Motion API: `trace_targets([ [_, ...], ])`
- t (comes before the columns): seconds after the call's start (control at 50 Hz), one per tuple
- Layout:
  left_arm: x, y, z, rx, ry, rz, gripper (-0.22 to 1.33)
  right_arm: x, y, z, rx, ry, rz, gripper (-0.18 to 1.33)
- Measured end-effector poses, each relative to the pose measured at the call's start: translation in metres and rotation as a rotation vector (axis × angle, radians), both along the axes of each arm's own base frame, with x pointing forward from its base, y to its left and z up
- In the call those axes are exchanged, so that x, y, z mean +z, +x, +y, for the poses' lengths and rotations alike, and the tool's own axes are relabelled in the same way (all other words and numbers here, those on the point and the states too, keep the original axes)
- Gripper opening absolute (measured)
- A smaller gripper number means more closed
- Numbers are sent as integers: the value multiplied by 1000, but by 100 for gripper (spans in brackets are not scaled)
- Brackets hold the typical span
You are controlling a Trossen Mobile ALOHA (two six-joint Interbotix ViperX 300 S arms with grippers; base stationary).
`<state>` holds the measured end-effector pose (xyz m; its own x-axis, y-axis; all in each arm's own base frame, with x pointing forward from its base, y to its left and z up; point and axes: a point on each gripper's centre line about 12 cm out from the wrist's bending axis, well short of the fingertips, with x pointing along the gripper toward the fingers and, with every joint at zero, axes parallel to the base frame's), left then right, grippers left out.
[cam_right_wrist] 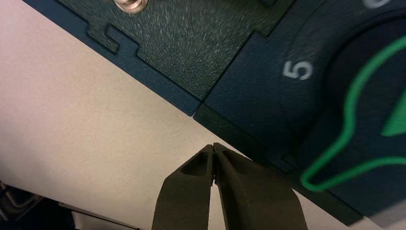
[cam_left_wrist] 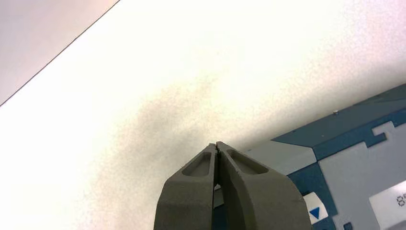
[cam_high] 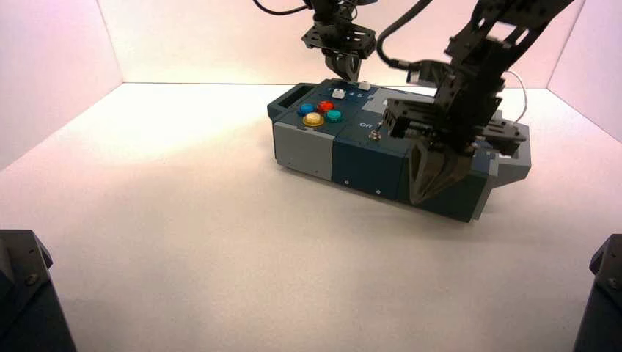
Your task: Rotate the box counterclockwise.
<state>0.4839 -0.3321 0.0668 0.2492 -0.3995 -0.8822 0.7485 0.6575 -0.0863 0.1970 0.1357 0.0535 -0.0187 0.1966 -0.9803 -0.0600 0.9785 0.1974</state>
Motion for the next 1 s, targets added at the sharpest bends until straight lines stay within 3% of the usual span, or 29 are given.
trace_targets([
  [0.56,3,-4,2,-13,-13,9,-16,7,21,-21,-72,-10,-59,-14],
  [1.0,2,-12,8,-22,-19,27,-16,13,24,-26,-74,-13,-74,-14],
])
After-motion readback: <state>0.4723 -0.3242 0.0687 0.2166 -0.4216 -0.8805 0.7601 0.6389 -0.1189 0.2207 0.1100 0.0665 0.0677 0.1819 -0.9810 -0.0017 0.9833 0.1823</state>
